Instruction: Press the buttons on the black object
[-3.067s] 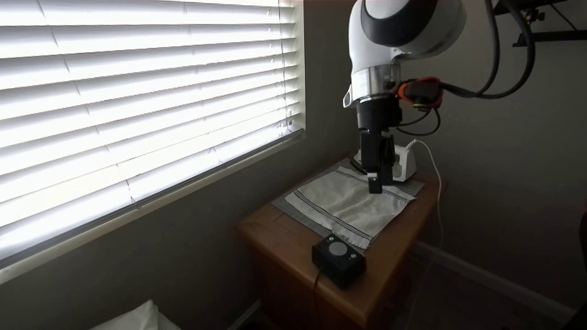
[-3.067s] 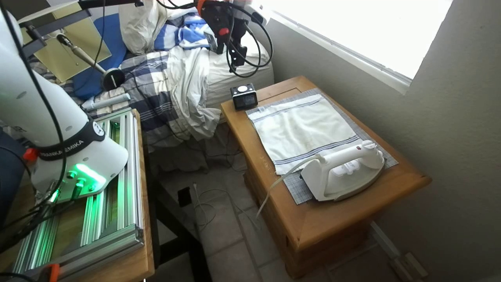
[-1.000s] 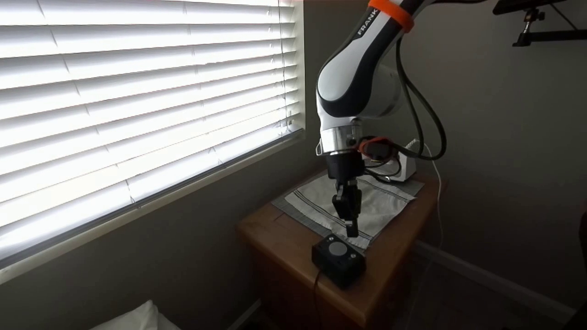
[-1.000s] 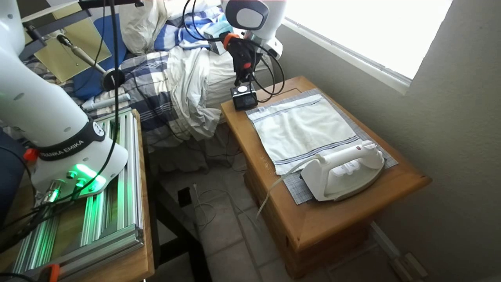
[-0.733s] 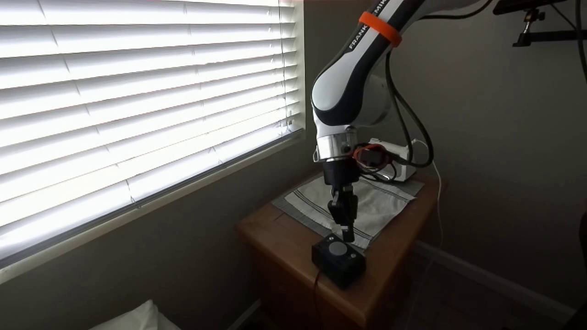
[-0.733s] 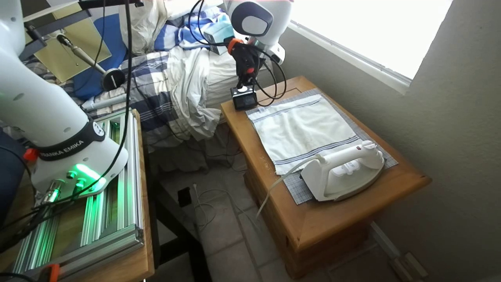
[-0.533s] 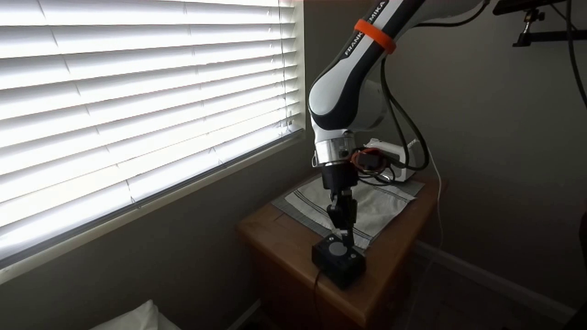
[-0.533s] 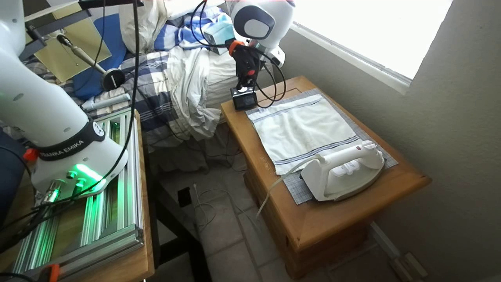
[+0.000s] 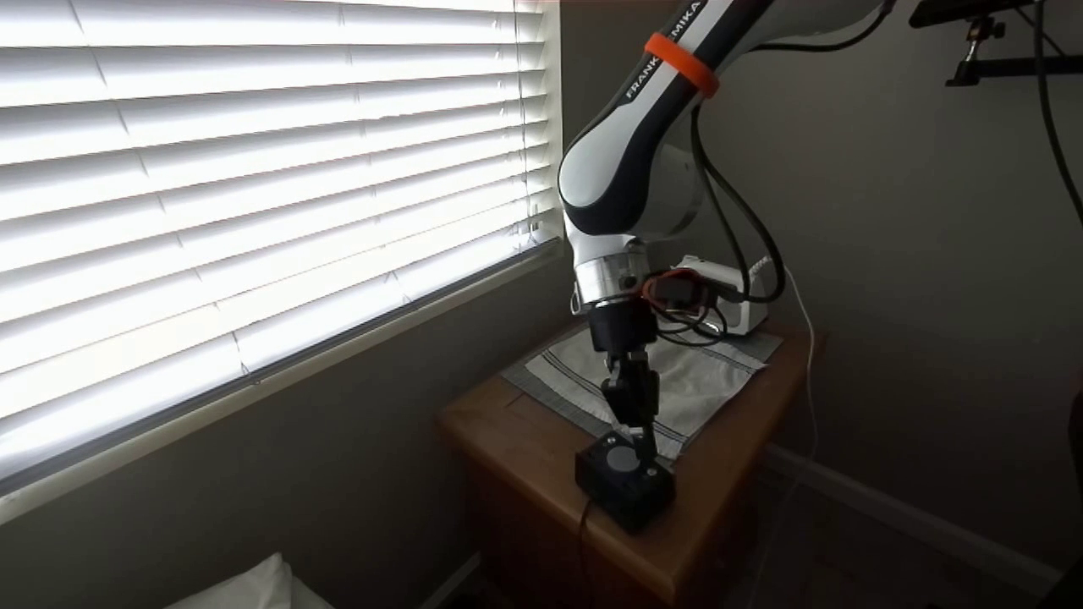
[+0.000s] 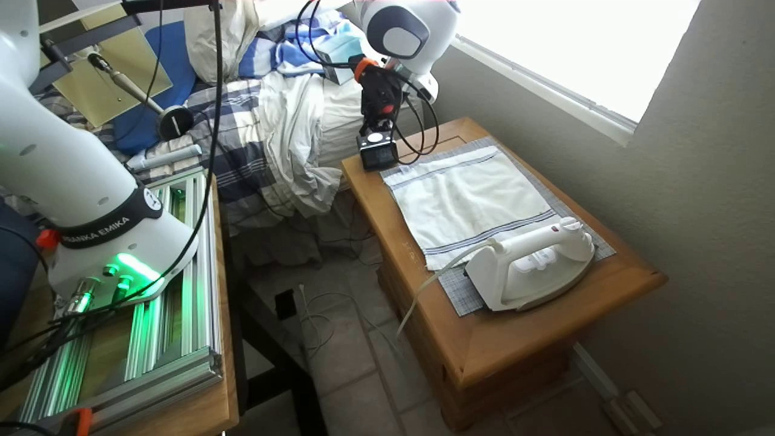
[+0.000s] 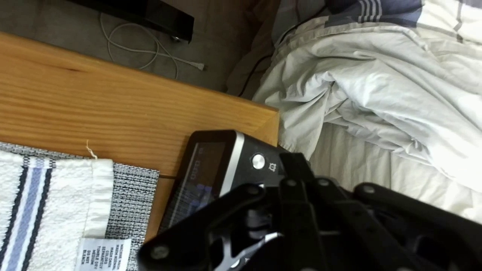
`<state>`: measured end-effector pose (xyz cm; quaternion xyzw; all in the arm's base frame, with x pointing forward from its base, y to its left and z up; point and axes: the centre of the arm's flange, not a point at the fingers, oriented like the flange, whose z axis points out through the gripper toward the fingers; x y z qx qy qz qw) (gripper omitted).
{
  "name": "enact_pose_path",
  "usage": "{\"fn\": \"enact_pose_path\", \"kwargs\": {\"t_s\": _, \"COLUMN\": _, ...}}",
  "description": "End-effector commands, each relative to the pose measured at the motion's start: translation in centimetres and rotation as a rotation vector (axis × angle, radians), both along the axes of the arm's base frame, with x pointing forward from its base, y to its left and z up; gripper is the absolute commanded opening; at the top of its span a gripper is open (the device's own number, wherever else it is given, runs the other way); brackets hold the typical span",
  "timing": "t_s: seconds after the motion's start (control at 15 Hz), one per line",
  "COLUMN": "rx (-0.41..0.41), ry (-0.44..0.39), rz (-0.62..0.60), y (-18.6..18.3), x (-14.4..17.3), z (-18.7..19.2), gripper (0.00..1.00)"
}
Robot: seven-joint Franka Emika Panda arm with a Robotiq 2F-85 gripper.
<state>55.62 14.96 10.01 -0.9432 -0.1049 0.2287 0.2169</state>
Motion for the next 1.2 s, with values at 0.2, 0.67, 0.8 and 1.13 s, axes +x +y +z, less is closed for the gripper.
{"fn": "enact_pose_path", "kwargs": {"t_s": 0.2, "rx": -0.013, "ry": 0.059, "rz": 0.001, "y": -0.4, "x": 0.7, "z": 0.0, "gripper": 0.0}}
{"fn": "enact_pose_path", "kwargs": {"t_s": 0.67, "rx": -0.016, "ry": 0.111, "rz": 0.009, "y": -0.7, "x": 0.6, "z": -0.6, "gripper": 0.0}}
{"fn": "enact_pose_path", "kwargs": {"t_s": 0.8, "rx": -0.012, "ry": 0.115, "rz": 0.01, "y": -0.7, "x": 0.7, "z": -0.9, "gripper": 0.0}}
{"fn": "enact_pose_path", "kwargs": {"t_s": 1.13, "rx": -0.014, "ry": 0.11, "rz": 0.008, "y": -0.8, "x": 1.1, "z": -1.7, "gripper": 0.0}}
